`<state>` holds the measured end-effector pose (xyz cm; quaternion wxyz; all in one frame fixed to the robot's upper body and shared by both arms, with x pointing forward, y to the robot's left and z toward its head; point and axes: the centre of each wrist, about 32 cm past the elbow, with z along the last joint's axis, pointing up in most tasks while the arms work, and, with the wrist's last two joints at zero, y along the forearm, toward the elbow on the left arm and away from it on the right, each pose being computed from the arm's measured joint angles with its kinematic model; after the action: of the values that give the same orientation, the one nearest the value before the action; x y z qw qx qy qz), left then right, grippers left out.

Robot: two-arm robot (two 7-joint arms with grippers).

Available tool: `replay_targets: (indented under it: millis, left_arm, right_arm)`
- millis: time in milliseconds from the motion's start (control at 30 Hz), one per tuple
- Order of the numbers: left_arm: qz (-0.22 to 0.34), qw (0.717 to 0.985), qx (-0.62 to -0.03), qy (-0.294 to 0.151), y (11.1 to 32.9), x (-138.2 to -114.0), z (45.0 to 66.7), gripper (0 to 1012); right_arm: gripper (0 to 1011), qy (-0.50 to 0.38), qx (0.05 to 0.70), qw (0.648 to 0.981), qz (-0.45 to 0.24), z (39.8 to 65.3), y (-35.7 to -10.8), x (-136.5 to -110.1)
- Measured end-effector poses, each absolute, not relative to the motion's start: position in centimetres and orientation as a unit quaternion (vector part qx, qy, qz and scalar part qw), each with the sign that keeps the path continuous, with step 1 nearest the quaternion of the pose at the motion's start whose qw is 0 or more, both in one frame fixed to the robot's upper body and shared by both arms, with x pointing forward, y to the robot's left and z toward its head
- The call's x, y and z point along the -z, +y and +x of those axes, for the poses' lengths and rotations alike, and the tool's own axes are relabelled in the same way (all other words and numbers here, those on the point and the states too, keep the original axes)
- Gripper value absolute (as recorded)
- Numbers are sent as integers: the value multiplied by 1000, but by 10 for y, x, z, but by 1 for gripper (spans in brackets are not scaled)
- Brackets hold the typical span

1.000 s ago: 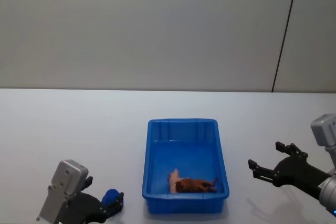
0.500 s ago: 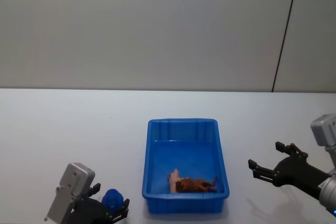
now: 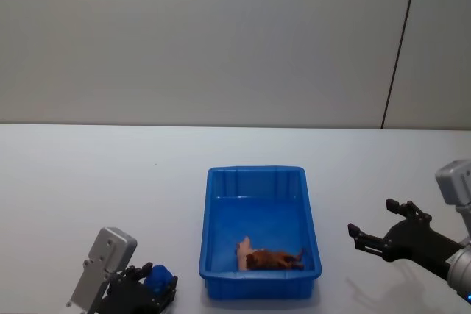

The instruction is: Pick up the two dolls from the table and place them into the box.

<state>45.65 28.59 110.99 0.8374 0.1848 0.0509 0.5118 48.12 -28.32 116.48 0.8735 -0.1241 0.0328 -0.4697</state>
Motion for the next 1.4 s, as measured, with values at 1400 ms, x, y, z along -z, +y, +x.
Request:
replay_targets:
  millis: [1400]
  left_arm:
    - [129,858,-488,-91,242,-1189,514,269]
  right_arm:
    - [1001,33,470,873,-124,481,-283,-1165]
